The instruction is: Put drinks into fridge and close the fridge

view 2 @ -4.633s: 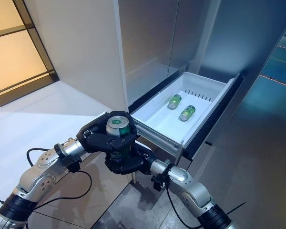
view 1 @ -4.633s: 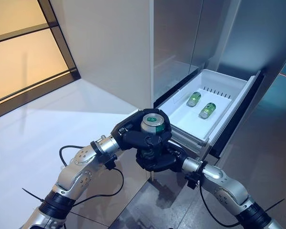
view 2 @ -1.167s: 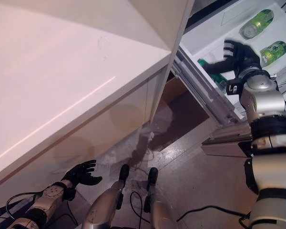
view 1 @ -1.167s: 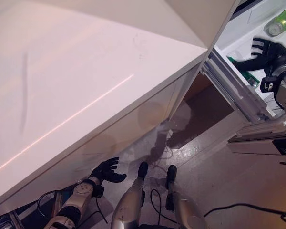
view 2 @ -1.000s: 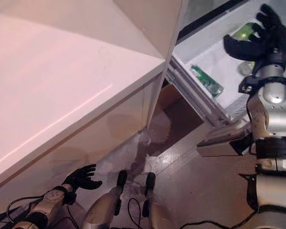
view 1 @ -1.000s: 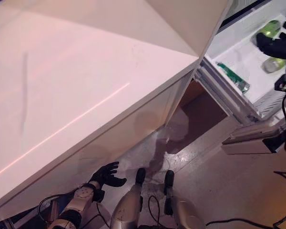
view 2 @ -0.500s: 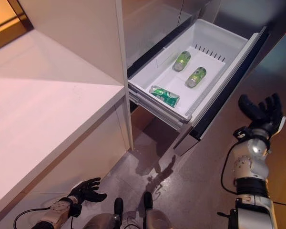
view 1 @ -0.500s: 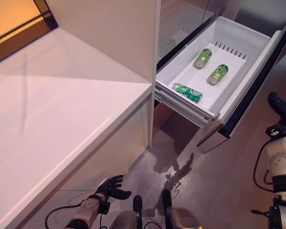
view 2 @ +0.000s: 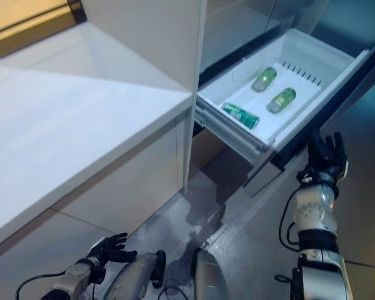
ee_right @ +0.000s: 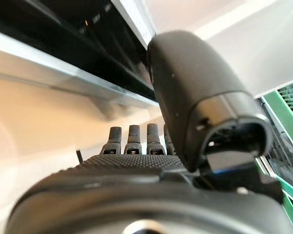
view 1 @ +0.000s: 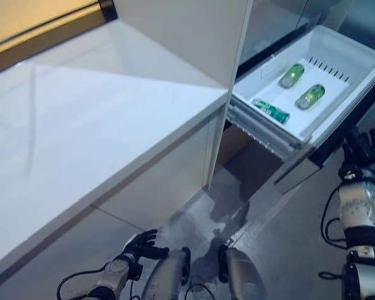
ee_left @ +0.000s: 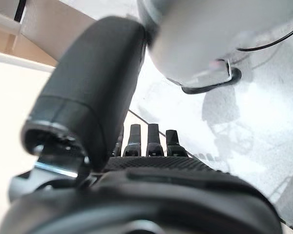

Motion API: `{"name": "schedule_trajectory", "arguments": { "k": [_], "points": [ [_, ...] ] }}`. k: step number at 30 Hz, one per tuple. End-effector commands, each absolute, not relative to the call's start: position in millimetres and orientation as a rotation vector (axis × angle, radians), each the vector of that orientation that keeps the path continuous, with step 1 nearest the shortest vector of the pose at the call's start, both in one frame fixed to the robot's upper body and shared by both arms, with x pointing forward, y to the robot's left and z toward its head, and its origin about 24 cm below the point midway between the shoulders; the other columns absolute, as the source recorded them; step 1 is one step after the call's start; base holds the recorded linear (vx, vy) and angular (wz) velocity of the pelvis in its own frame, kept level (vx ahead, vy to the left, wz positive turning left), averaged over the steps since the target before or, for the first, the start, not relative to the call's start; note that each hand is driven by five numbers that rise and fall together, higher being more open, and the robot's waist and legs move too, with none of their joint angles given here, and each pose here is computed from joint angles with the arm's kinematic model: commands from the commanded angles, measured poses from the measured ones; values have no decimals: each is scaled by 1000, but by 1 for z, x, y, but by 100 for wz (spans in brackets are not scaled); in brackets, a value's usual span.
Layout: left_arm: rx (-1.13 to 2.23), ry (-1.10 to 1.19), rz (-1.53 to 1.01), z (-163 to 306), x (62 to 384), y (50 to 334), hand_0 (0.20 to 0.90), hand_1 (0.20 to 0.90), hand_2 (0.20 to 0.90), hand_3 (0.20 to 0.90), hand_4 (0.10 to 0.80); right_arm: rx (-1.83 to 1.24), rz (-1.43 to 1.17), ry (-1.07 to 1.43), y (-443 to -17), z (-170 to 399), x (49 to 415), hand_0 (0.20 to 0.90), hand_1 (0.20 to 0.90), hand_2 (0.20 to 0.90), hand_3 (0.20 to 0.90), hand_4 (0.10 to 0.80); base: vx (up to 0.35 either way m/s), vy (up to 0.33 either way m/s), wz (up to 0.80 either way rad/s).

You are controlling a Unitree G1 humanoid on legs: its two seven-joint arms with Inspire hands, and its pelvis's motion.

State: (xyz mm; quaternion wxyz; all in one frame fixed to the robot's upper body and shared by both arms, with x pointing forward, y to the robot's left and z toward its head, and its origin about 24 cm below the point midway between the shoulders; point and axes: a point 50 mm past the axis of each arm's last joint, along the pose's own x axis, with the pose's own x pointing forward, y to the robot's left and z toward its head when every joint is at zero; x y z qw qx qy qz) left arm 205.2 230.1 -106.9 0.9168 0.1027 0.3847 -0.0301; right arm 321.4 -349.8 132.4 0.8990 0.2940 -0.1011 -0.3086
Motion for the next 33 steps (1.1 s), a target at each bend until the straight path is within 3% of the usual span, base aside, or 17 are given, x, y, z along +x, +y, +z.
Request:
{"name": "schedule_trajectory", "arguments": {
  "k": [1,9,15,33],
  "points": [
    [227,852,6,-115,178,247,900,900,900,900,800,459,-399,-297,-340,183,341,900,900,900,900,800,-79,68,0],
    [189,824,23,-111,181,250,900,900,900,900,800,357,60,-361,-292,226,365,900,900,900,900,800,-43,71,-6],
    [188,832,8,-112,174,252,900,900,900,900,800,257,228,-416,-261,263,374,900,900,900,900,800,11,40,-8],
    [227,851,-58,-114,164,256,900,900,900,900,800,153,100,-477,-250,314,387,900,900,900,900,800,38,-9,21]
  ]
}}
